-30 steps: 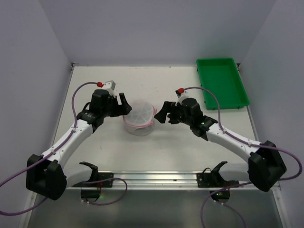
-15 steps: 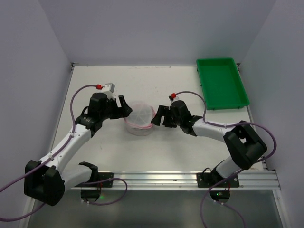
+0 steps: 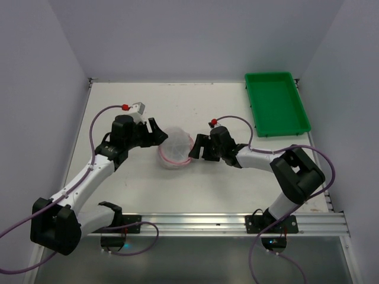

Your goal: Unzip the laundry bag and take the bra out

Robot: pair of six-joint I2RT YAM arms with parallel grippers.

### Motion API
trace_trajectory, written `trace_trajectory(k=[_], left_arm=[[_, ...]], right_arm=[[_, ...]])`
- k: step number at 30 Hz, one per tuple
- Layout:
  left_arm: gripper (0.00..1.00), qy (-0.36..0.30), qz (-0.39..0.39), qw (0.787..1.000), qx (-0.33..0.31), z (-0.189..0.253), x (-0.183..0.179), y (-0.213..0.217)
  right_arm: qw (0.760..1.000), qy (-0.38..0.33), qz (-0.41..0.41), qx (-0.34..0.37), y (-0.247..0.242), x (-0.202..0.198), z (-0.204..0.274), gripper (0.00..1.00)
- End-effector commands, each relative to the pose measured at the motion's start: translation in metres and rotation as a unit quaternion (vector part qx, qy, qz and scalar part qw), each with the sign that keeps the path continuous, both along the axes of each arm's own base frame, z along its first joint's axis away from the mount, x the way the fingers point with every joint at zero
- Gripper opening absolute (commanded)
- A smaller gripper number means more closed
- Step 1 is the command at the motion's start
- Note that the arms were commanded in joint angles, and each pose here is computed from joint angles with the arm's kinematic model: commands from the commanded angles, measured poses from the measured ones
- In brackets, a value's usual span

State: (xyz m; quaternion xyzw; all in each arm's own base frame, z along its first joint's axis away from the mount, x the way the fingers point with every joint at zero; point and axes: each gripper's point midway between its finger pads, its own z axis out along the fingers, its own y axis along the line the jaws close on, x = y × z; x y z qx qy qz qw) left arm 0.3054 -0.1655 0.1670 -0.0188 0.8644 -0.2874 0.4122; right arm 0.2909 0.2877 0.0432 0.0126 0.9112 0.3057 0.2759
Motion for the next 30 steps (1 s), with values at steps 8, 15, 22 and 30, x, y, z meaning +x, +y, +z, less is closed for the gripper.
trace_trajectory(k=[8, 15, 22, 30], left_arm=[[0.59, -0.031, -0.04, 0.996, -0.067, 0.033, 0.006, -0.025], [0.54, -0.025, -0.066, 0.995, -0.076, 0.035, 0.002, -0.044], [0.52, -0.035, -0.102, 0.989, -0.097, 0.055, -0.005, -0.074], [0.51, -0.053, -0.147, 0.98, -0.125, 0.083, -0.009, -0.114]], right_arm=[[1.0, -0.019, -0.001, 0.015, 0.008, 0.013, 0.015, 0.8], [1.0, -0.022, -0.001, 0.018, 0.009, 0.013, 0.02, 0.8], [0.999, -0.052, -0.004, 0.017, -0.001, 0.01, 0.055, 0.9], [0.978, -0.155, -0.129, -0.058, -0.081, 0.01, 0.134, 0.99]])
